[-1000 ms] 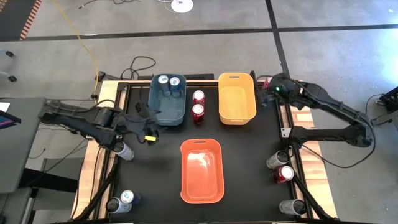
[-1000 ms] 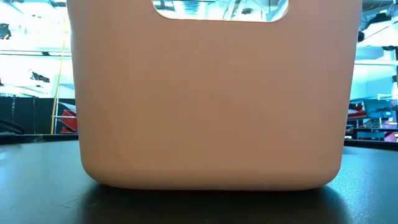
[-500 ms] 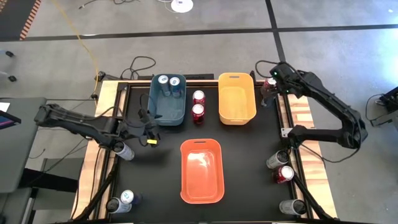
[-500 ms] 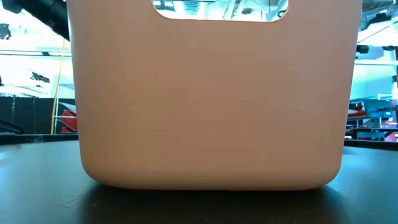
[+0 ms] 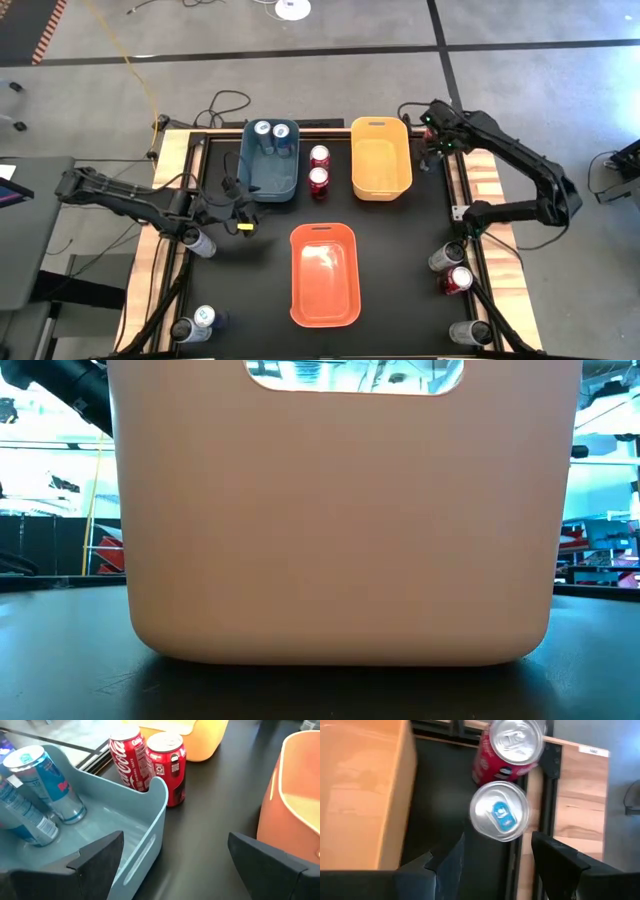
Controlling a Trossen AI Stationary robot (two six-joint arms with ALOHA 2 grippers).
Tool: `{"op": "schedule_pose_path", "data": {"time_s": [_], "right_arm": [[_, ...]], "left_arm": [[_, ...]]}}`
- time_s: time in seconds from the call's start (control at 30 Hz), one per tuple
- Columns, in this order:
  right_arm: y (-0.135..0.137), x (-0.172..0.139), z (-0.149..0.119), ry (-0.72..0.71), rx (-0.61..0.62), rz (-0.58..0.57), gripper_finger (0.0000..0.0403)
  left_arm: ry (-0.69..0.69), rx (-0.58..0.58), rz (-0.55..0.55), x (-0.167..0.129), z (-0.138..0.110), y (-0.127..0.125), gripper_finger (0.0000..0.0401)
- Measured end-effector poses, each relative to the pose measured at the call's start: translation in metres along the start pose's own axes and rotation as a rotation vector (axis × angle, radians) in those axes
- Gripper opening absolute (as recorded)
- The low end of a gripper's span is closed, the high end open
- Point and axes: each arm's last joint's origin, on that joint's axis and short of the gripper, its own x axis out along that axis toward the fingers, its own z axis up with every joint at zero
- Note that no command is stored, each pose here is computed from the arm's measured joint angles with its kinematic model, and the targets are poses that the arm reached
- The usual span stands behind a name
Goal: Sort soda cans
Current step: Put the top blue soda can into the blue bin
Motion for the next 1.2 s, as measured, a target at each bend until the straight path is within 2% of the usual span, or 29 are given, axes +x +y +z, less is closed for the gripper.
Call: {"op": "schedule_pose_path", "data": {"time_s": [0.53, 0.63, 0.8, 1.03, 1.2], "right_arm": [[-0.002, 0.006, 0.004, 0.024, 0.051, -0.021, 0.0245], [-0.002, 0.007, 0.004, 0.023, 0.074, -0.013, 0.0245], [0.001, 0.011, 0.004, 0.058, 0.103, -0.008, 0.0245], [0.005, 0.018, 0.005, 0.087, 0.081, -0.042, 0.0246], [0.005, 0.018, 0.006, 0.081, 0.087, -0.041, 0.0262]], "left_arm": [[-0.002, 0.022, 0.000, 0.000, 0.000, 0.000, 0.0355], [-0.002, 0.075, 0.001, 0.000, 0.000, 0.000, 0.0355], [-0.003, 0.090, 0.002, 0.000, 0.000, 0.000, 0.0355], [-0.002, 0.115, 0.003, 0.000, 0.000, 0.000, 0.0355], [-0.003, 0.115, 0.004, 0.000, 0.000, 0.000, 0.0355]]}}
